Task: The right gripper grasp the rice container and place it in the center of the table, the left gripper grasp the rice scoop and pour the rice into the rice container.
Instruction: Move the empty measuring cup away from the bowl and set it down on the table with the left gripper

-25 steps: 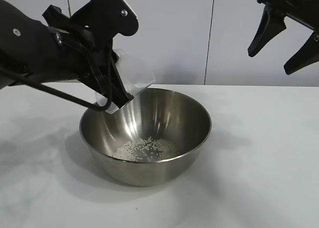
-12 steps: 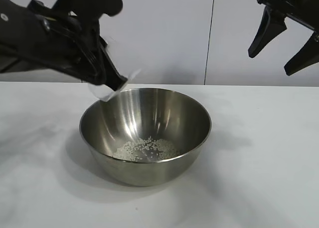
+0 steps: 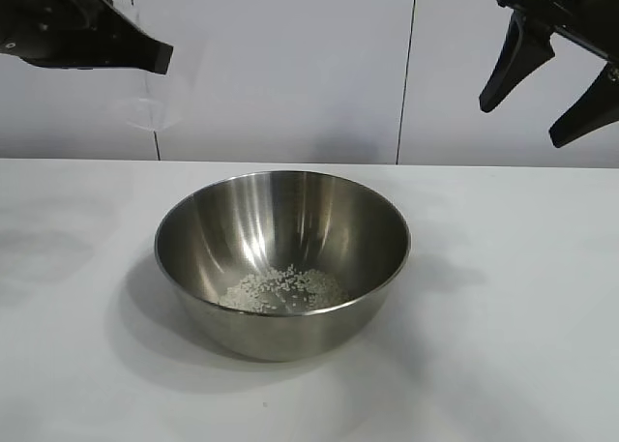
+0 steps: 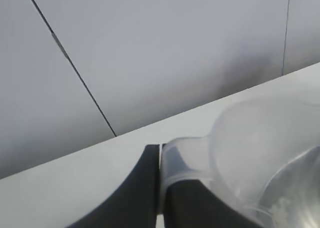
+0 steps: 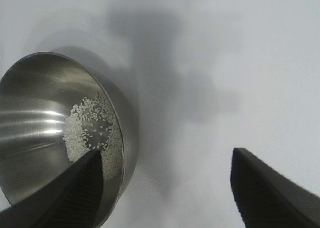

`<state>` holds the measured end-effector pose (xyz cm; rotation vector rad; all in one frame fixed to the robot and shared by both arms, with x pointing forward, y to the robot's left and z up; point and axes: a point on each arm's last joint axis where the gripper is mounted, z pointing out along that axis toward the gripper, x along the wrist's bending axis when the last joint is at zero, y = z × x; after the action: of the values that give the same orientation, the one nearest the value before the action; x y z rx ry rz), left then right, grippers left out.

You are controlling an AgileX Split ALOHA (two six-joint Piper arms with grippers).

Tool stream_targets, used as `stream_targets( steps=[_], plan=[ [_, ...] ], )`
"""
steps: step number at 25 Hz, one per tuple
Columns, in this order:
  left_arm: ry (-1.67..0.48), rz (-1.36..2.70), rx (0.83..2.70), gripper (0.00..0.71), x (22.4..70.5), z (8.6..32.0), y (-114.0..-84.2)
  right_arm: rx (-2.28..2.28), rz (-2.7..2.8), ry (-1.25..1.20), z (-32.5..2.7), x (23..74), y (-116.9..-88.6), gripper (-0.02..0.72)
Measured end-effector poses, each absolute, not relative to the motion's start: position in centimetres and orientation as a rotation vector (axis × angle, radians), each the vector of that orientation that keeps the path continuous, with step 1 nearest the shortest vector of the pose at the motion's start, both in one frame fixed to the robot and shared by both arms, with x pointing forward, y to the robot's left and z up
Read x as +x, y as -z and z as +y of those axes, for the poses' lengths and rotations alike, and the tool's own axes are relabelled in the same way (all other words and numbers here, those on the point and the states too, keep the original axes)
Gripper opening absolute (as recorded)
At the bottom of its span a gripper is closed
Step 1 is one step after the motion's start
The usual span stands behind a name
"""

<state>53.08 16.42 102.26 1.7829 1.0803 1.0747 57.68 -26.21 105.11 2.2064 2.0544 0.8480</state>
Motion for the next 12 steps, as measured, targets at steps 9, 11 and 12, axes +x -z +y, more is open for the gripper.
stream_targets(
  steps=[9,11,12],
  plan=[
    [-0.875,1.385,1.669,0.001,54.5,20.8,-101.2,2.206,2.054,-0.848,-26.2,57.7,-105.1,0.495],
    [-0.820,1.480,1.612,0.001,54.8,22.2,-101.0,2.205,2.051,-0.850,-26.2,57.7,-105.1,0.495],
    [-0.800,1.526,1.581,0.001,54.9,22.9,-100.8,2.203,2.047,-0.853,-26.2,57.7,-105.1,0.495]
  ],
)
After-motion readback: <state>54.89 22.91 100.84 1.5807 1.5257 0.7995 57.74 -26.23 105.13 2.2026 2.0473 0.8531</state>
